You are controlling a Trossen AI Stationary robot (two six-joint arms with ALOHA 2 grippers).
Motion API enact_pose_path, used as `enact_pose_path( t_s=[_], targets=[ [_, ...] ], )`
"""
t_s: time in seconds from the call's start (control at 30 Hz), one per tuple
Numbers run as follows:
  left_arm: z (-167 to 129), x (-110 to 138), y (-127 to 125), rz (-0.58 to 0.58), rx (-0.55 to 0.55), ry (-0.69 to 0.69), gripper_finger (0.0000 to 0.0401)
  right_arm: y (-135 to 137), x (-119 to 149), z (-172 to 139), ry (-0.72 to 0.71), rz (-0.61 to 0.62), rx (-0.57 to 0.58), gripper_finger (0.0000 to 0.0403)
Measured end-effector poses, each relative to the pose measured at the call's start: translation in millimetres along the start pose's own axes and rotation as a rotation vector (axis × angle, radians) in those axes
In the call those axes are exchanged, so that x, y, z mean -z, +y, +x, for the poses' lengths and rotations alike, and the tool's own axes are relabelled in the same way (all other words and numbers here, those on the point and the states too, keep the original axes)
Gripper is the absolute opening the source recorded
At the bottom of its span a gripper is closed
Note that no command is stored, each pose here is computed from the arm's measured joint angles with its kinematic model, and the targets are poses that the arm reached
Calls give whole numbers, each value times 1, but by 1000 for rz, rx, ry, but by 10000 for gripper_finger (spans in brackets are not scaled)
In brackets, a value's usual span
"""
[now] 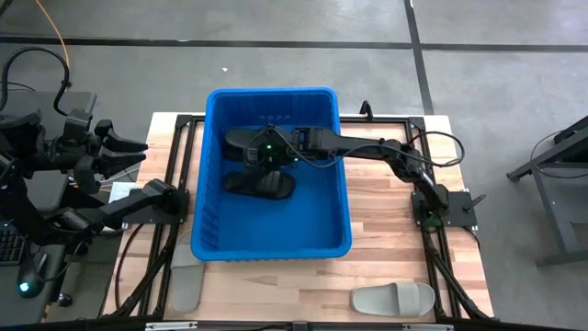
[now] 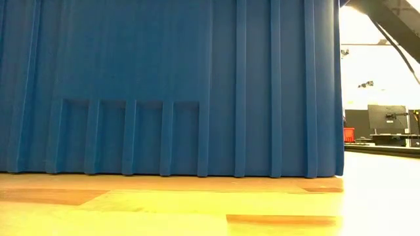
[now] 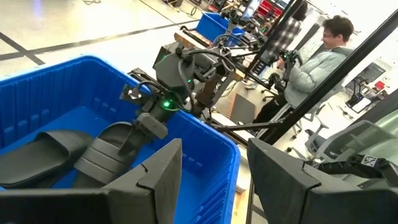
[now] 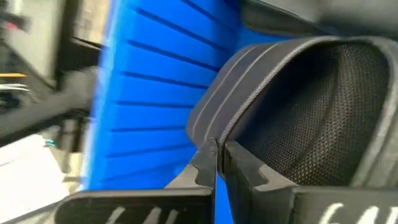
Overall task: Pick and place slides into bin
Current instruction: Put the black slide into the blue container
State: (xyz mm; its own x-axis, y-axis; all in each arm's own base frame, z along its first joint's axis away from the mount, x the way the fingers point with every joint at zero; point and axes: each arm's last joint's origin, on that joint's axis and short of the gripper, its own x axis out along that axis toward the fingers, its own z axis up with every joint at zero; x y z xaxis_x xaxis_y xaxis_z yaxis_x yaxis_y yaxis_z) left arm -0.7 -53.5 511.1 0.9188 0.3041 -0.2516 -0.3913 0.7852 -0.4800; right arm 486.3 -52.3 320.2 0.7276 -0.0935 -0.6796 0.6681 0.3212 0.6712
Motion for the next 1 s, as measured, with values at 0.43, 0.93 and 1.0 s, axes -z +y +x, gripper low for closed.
enact_pose_path(
  t_s=[0.43,0.93,1.0],
  targets=[
    [0,0,0,10,-1,0,172,-7,-2,4,-16,2,65,0],
    [0,0,0,33,-1,0,172,-10,6,24,-24,-7,74,0],
    [0,0,0,33,0,0,172,-9,8,25,-30,-15,69,0]
  ],
)
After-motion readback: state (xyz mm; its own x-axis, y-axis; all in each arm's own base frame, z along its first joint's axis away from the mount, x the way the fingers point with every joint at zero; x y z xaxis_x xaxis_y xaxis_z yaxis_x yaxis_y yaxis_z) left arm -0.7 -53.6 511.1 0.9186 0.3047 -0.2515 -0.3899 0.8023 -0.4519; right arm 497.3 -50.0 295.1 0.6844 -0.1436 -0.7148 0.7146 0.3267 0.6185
